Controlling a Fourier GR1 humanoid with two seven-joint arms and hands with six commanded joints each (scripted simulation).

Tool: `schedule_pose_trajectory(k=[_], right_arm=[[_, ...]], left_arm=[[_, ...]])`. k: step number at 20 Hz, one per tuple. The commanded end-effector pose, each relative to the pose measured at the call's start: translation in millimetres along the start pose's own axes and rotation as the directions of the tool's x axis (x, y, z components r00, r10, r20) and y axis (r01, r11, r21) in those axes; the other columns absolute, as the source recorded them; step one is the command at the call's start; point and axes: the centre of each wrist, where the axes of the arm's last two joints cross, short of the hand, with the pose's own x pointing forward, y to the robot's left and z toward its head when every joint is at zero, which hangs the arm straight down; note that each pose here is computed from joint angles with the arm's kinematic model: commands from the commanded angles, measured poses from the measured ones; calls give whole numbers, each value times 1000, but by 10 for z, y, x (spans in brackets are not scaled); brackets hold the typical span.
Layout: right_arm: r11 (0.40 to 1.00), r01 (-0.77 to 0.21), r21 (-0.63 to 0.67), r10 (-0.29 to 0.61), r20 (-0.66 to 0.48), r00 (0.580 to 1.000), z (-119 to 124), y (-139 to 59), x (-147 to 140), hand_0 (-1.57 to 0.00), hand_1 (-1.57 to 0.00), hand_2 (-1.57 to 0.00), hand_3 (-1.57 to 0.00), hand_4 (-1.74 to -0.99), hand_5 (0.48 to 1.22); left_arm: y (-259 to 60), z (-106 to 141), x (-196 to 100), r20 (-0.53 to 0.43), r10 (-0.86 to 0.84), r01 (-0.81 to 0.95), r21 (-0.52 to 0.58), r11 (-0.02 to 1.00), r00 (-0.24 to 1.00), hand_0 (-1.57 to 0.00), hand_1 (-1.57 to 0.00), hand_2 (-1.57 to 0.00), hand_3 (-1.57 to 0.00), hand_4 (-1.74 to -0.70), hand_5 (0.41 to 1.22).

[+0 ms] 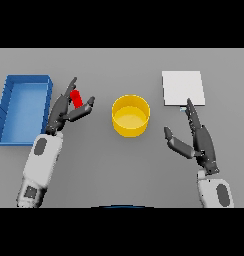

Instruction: Pick up the red beaker and tilt it to pour out 1 green nut into yellow bowl. Pick up the yellow bowl and place it on the metallic measuring scale.

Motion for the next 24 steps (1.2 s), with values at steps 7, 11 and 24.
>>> schedule_pose_trajectory(k=[7,11,24], right_arm=[[1000,-5,-17,5,-3,1000,27,-48,18,1,1,1,1,-1246,646],[1000,-14,-17,14,-5,1000,36,-59,-17,1,1,1,1,-1236,647],[1000,7,-11,-7,-6,1000,42,-86,-13,1,1,1,1,-1246,644]], left_arm=[[-30,-160,-124,64,111,-113,28,993,992,1,1,-6,1,-1303,719],[-182,-205,-159,70,140,-144,55,988,988,-379,-406,-457,-518,-1410,874],[-164,-266,10,143,165,-174,52,983,976,-1501,-1503,-1509,-1484,-1660,1150]])
